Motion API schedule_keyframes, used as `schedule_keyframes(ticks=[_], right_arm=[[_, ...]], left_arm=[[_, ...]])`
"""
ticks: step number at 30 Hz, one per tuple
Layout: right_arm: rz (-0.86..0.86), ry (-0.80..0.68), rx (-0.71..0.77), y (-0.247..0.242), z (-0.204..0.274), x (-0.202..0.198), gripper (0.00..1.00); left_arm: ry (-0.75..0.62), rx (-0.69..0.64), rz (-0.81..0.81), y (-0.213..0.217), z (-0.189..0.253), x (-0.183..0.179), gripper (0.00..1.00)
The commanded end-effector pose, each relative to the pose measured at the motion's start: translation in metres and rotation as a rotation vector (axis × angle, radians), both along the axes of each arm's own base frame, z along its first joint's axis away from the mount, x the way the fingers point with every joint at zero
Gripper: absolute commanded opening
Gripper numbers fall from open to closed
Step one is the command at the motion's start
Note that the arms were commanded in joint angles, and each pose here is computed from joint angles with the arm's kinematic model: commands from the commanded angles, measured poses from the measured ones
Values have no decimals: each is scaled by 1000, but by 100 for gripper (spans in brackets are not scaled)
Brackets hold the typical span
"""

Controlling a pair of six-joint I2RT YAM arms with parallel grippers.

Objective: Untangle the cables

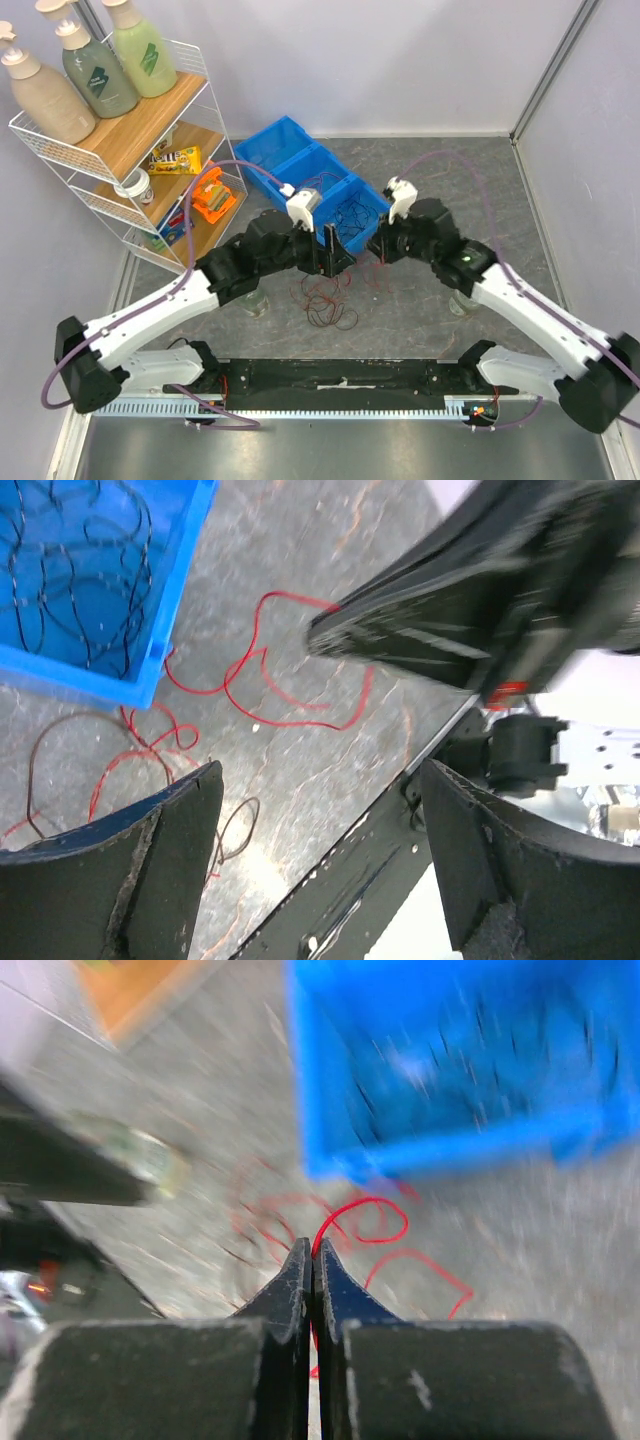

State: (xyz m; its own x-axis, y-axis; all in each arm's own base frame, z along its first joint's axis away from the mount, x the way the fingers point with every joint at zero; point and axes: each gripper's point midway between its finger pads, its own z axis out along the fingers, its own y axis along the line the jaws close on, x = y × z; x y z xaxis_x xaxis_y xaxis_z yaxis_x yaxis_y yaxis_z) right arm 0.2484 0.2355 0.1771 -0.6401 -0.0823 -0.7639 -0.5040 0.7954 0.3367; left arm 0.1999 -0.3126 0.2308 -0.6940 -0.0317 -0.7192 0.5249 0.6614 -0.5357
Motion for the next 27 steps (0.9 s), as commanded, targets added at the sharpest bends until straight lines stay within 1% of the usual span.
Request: schedule_keyframes(ticks=[1, 2, 5, 7, 10, 13, 14, 17, 20, 21, 24, 27], right_arm=[[155, -287, 260, 20, 145, -16, 0], [154, -317, 292, 19, 163, -18, 0], [161, -406, 386, 16, 214, -27, 0], [193, -449, 475, 18, 246, -37, 0], [255, -501, 607, 21, 289, -55, 0], [298, -554, 693, 19, 325, -69, 0], [318, -602, 736, 17, 345, -77, 0], [362, -685, 821, 8, 385, -97, 0], [366, -782, 853, -8, 414, -113, 0], [349, -810, 853, -13, 421, -115, 0], [284, -901, 833, -33, 436, -121, 0], [215, -928, 777, -42, 430, -113, 0]], left_arm=[[-118, -104, 65, 4, 37, 12, 84], [-124, -116, 69, 4, 40, 13, 84], [-104, -97, 148, 11, 26, 22, 82], [-70, -81, 182, 13, 12, 25, 87], [19, -21, 197, 9, -18, 28, 87], [57, -6, 175, 1, -36, 27, 85], [65, -3, 169, -2, -44, 27, 85], [116, 96, 210, 6, -84, 31, 80], [175, 171, 223, 14, -114, 26, 74], [183, 180, 221, 17, -119, 24, 73], [169, 159, 207, 21, -121, 17, 73], [128, 127, 192, 25, -112, 15, 72]])
